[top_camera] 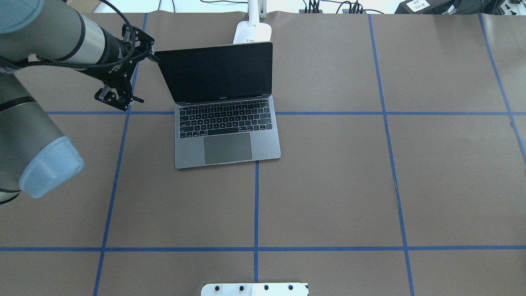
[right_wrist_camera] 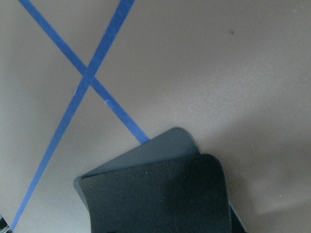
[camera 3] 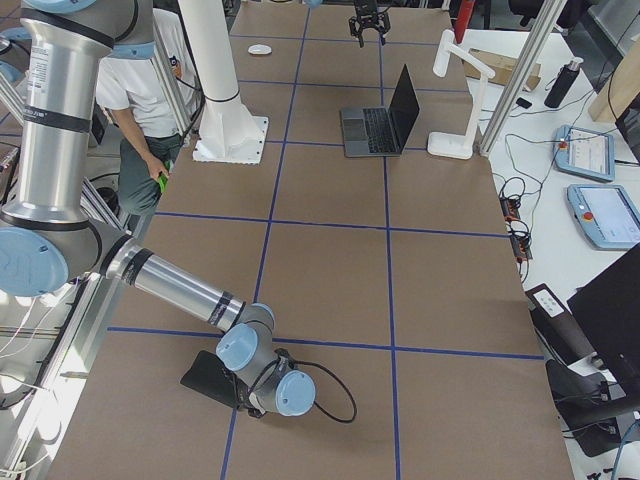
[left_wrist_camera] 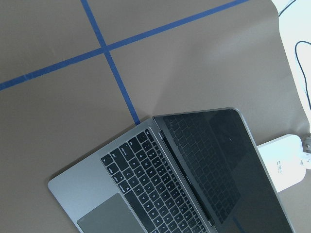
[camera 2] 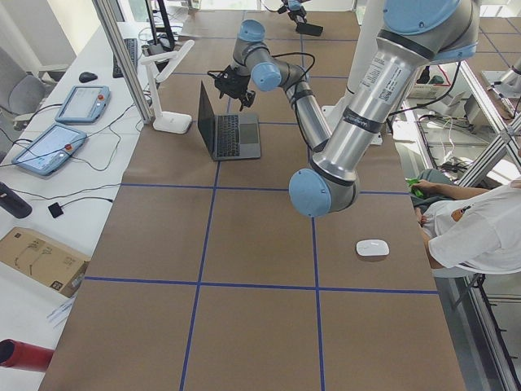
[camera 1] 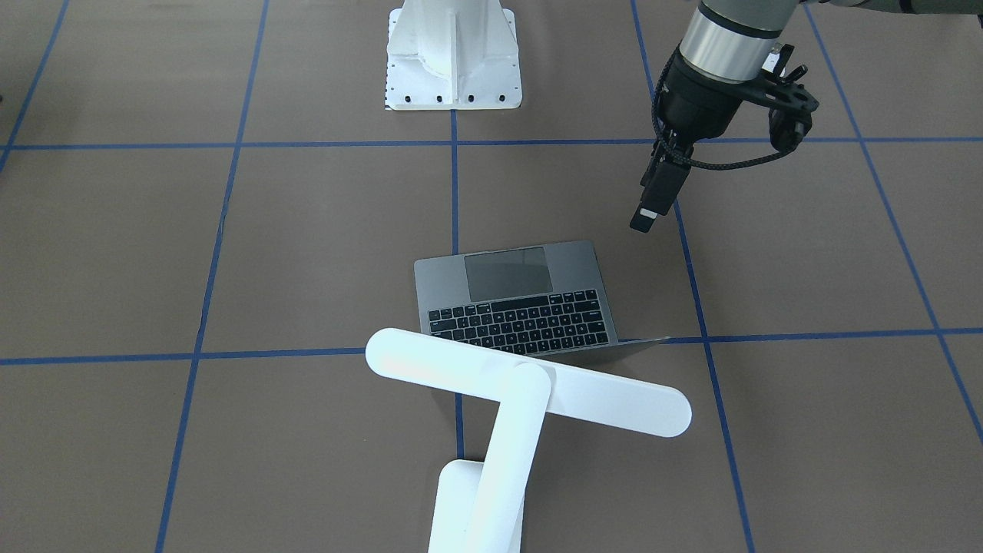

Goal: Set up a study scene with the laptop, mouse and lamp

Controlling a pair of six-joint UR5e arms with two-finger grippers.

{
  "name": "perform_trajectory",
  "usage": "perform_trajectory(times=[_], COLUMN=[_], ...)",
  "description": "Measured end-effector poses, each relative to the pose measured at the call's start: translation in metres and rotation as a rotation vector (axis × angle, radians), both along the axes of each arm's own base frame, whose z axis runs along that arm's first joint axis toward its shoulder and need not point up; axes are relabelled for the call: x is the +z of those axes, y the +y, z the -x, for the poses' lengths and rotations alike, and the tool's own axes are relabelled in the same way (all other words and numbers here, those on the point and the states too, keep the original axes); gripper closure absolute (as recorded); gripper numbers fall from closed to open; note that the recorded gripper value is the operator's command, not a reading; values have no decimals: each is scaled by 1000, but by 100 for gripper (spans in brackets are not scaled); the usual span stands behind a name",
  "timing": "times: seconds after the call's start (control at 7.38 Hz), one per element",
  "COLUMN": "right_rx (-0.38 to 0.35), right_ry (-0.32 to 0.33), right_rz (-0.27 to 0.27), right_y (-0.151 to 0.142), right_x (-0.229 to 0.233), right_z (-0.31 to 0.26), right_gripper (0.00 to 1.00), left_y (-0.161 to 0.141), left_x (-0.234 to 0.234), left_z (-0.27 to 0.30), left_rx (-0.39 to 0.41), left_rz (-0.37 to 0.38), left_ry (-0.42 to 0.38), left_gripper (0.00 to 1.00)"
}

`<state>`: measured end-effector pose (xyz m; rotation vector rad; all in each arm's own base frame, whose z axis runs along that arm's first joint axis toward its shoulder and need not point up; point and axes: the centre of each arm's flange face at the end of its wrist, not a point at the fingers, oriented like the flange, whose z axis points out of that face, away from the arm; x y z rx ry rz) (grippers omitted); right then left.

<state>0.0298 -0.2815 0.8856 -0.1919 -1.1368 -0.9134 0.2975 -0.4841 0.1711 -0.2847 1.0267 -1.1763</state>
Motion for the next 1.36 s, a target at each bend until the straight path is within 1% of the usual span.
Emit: perform_trajectory(times=[0.14, 0.27, 0.41, 0.54, 0.68, 0.81, 1.08, 1.22, 1.36], right_rx=[3, 8, 17, 28, 39, 49, 56, 66, 79], right_ry=[-2, -7, -14, -22, -31, -38, -45, -53, -63], right_rz=[15, 24, 29, 33, 36, 37, 30, 34, 47], right_y=[2, 3, 3, 3, 2, 1, -7, -16, -31], right_x=[0, 0, 0, -1, -2, -3, -9, -15, -26], right_z=[0, 1, 2, 3, 4, 5, 7, 8, 11], right_gripper=[75, 77, 77, 82, 94, 100, 100, 100, 100], left_y=[0, 0, 0, 0, 0, 1, 2, 2, 3], left_x=[-2, -2, -2, -2, -2, -2, -4, -5, -5], left_z=[0, 0, 0, -1, -1, -2, -2, -1, -1], left_rx=[0, -4, -11, -15, -15, -14, -15, -14, -14], left_rz=[2, 1, -3, -5, -6, -6, -8, -10, -11], left_ry=[-3, -7, -12, -14, -15, -16, -15, -13, -12], left_gripper=[7, 7, 7, 7, 7, 7, 7, 7, 7])
